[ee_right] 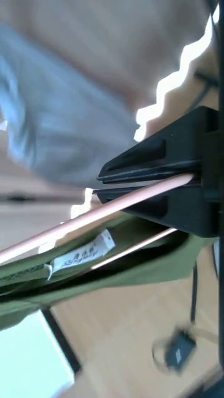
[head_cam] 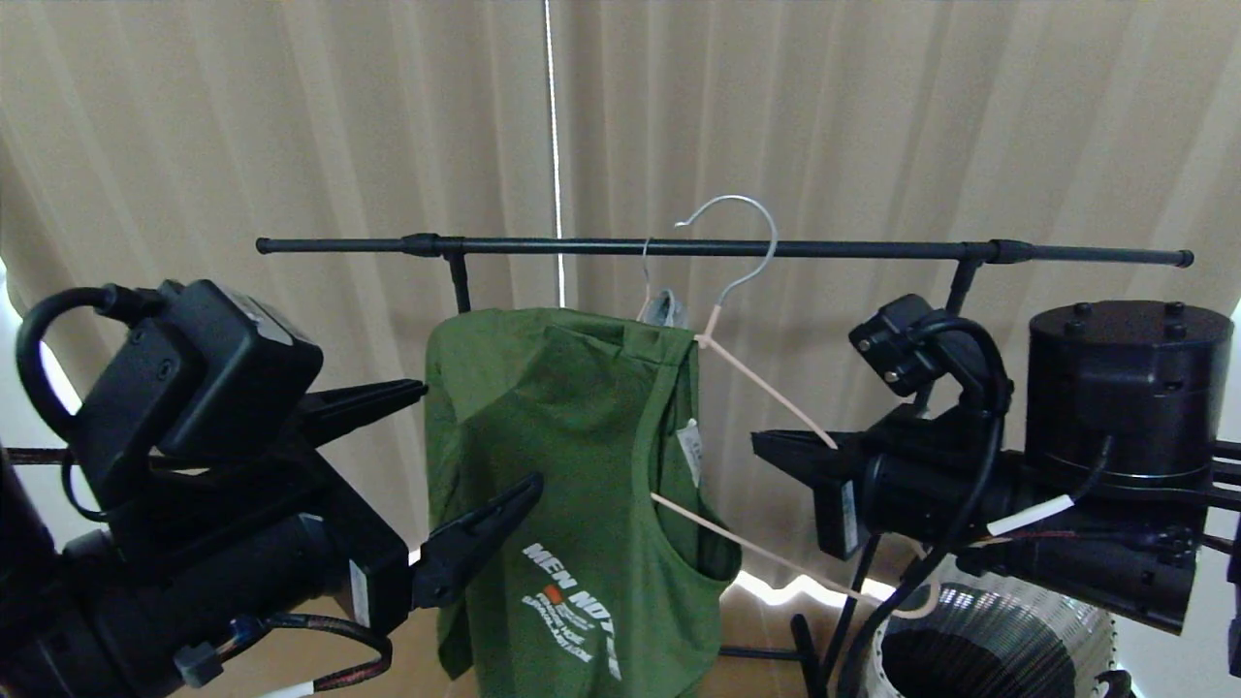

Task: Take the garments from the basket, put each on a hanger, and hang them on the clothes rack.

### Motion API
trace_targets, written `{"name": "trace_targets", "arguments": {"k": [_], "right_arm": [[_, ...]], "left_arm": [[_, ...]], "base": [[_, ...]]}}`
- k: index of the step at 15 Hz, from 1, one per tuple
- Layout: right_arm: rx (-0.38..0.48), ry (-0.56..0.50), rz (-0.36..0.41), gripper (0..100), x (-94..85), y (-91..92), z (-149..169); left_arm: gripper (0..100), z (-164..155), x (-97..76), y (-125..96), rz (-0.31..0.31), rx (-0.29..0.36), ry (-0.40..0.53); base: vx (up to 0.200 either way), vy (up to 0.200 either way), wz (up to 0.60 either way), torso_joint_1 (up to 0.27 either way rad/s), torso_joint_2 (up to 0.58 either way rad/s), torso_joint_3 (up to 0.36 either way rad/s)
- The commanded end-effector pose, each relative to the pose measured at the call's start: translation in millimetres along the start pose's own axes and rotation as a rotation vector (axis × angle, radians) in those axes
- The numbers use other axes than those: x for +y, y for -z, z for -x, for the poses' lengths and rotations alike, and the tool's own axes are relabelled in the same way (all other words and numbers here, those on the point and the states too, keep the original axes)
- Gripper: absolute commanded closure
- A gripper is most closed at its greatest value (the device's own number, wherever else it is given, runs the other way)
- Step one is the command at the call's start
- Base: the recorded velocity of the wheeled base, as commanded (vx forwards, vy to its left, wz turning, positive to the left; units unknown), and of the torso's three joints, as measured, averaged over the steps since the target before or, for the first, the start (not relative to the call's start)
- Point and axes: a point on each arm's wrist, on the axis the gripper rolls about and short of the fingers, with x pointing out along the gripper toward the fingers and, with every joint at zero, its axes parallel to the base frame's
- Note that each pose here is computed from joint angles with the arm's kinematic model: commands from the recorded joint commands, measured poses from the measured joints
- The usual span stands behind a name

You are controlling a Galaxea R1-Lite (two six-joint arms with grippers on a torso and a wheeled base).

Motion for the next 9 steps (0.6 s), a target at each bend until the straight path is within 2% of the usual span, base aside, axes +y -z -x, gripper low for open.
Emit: {"name": "trace_targets", "arguments": {"k": [1,4,6,7,9], "right_arm": [[-0.02,0.009,0.003,100,-9.8,1.4,18.8],[0.035,-0.006,0.052,100,-15.4,7.5,29.7],[0.05,-0.052,0.058,100,-14.7,7.5,30.6],[0.056,-0.062,0.091,100,-14.5,7.9,27.4],[0.061,-0.071,0.115,100,-14.2,7.5,23.8]], "left_arm": [[0,2.6,3.0,-3.5,-0.019,-0.025,-0.015],[0,-0.9,14.2,0.2,-0.157,-0.012,-0.03],[0,-5.7,20.8,3.5,-0.251,-0.015,0.022],[0,-10.9,25.7,5.8,-0.307,-0.019,0.062],[0,-20.9,29.3,6.0,-0.361,-0.019,0.09]], "base": [[0.0,0.0,0.0,0.0,0.0,0.0],[0.0,0.0,0.0,0.0,0.0,0.0],[0.0,0.0,0.0,0.0,0.0,0.0],[0.0,0.0,0.0,0.0,0.0,0.0],[0.0,0.0,0.0,0.0,0.0,0.0]]}}
